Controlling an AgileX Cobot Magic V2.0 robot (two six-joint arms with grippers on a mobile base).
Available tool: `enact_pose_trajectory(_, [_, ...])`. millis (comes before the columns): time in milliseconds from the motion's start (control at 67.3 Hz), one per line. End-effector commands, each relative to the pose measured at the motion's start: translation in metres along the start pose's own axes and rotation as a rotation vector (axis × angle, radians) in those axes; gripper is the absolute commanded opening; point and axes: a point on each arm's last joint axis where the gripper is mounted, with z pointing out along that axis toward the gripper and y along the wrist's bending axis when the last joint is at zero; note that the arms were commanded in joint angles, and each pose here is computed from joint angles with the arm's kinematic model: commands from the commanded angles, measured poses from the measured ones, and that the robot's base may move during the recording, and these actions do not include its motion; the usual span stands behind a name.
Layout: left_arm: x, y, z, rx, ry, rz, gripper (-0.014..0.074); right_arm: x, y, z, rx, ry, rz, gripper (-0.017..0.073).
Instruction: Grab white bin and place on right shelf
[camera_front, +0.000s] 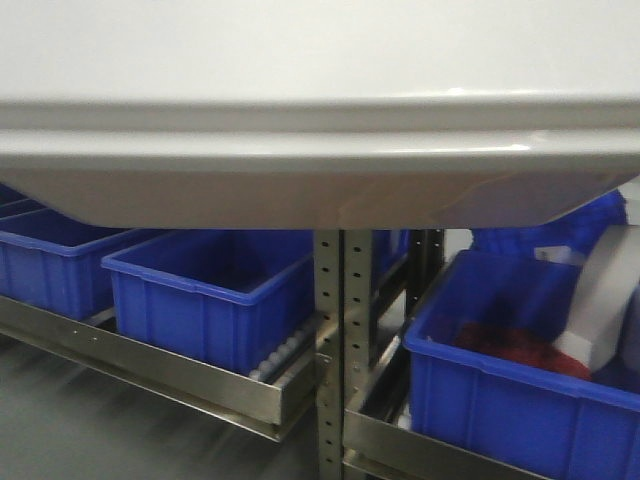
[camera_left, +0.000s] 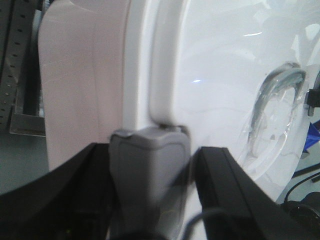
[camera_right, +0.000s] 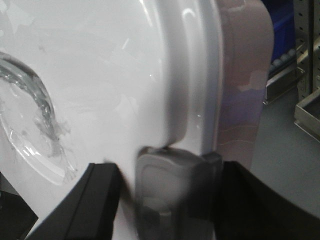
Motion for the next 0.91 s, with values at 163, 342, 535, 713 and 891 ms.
enact_pose_trajectory(163, [-0.0123, -0.0174, -0.0045, 0.12, -0.081, -0.012, 0.0206, -0.0042, 0.0262, -0.0073, -0.213, -0.014, 0.014, 0.0344])
enact_pose_trajectory(342, [-0.0123, -0.0174, -0.0045, 0.12, -0.081, -0.012, 0.0206, -0.0042, 0.0262, -0.0073, -0.213, -0.014, 0.014, 0.0344])
enact_pose_trajectory(535, [-0.0123, -0.0174, -0.0045, 0.12, -0.081, -0.012, 0.0206, -0.0044, 0.0259, -0.0071, -0.213, -0.014, 0.015, 0.0344])
enact_pose_trajectory(713, [-0.0123, -0.0174, -0.0045, 0.12, -0.081, -0.012, 0.0206, -0.0044, 0.0259, -0.0071, -0.213, -0.014, 0.015, 0.0344])
enact_pose_trajectory(891, [-0.0123, -0.0174, -0.0045, 0.12, -0.081, -0.012, 0.0206, -0.0044, 0.0259, -0.0071, -0.213, -0.014, 0.015, 0.0344])
